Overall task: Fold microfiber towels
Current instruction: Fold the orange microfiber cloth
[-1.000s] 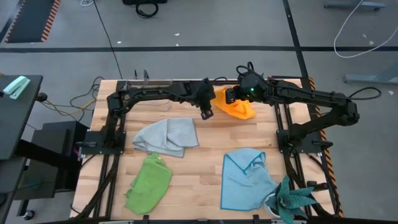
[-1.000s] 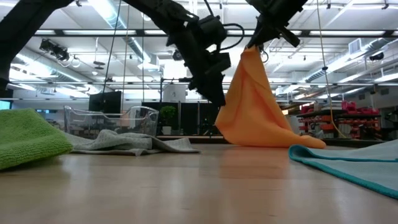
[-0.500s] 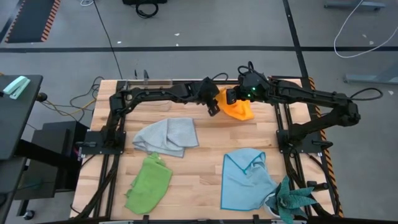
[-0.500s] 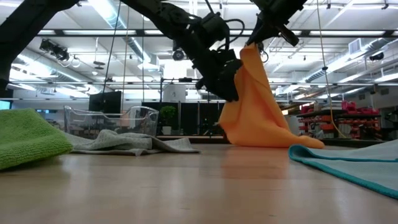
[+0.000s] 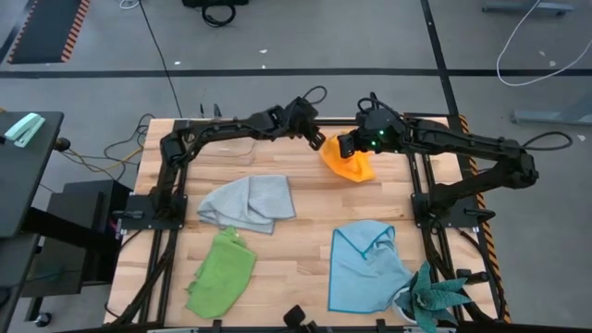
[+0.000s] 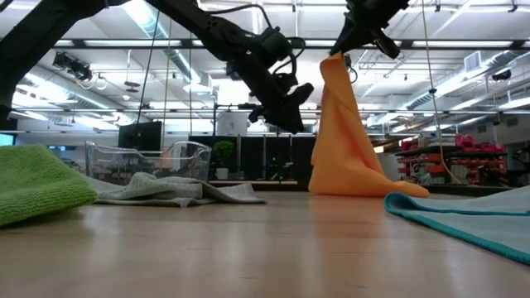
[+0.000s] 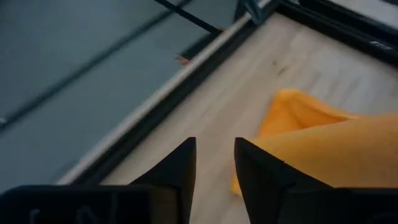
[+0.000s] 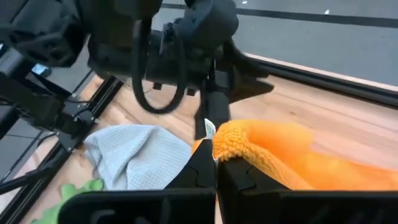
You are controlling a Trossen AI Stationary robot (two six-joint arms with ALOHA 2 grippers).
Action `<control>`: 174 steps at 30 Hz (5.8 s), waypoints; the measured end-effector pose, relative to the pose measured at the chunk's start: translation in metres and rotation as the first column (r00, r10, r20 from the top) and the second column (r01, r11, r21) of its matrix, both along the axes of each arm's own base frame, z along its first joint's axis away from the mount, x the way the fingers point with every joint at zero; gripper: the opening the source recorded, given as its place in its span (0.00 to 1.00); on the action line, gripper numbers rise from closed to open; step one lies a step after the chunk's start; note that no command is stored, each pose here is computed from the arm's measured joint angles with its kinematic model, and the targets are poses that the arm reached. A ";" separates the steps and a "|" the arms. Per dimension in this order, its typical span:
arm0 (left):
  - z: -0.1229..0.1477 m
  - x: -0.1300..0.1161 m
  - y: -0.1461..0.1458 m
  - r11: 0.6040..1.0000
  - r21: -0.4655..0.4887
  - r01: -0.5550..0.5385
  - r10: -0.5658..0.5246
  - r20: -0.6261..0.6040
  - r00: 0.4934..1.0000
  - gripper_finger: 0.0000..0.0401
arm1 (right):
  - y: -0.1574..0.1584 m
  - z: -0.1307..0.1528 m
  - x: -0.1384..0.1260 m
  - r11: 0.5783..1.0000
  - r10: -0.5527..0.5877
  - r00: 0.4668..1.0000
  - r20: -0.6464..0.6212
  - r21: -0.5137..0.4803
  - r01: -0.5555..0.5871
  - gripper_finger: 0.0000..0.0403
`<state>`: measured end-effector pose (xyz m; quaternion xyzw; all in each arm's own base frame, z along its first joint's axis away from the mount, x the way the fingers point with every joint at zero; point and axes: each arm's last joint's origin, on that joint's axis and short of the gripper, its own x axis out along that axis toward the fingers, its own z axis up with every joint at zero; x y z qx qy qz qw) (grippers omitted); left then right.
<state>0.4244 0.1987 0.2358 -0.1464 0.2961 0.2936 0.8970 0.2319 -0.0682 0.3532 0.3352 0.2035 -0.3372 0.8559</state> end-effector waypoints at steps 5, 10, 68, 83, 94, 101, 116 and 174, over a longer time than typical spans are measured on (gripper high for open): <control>0.009 -0.001 -0.014 0.982 -0.135 0.130 -0.124 0.056 0.991 0.23 | -0.010 0.009 -0.005 0.999 -0.012 1.000 -0.005 -0.036 0.012 0.00; 0.012 0.008 -0.037 0.972 -0.125 0.198 -0.190 0.070 0.979 0.20 | -0.021 0.029 -0.013 0.997 -0.014 1.000 0.003 -0.080 0.014 0.00; 0.032 0.018 -0.026 0.986 -0.003 0.169 -0.161 0.285 0.945 0.03 | 0.029 0.056 -0.032 0.968 0.246 0.968 0.038 0.044 -0.248 0.00; 0.034 0.022 -0.035 0.946 -0.013 0.323 -0.303 0.315 0.900 0.28 | 0.029 0.056 -0.032 0.967 0.250 0.968 0.036 0.040 -0.251 0.00; 0.028 0.024 -0.052 0.855 -0.097 0.510 -0.459 0.315 0.830 0.42 | 0.028 0.056 -0.032 0.963 0.262 0.964 0.040 0.049 -0.263 0.00; 0.028 0.030 -0.068 0.873 0.002 0.488 -0.473 0.253 0.844 0.46 | 0.033 0.056 -0.031 0.947 0.310 0.949 0.049 0.070 -0.313 0.00; 0.014 0.036 -0.073 0.721 -0.060 0.690 -0.639 0.327 0.696 0.43 | 0.058 0.048 -0.049 0.908 0.386 0.917 -0.103 0.215 -0.359 0.00; -0.021 0.074 -0.095 0.737 0.031 0.675 -0.644 0.334 0.688 0.46 | 0.102 0.038 -0.039 0.838 0.540 0.685 -0.489 0.387 -0.384 0.00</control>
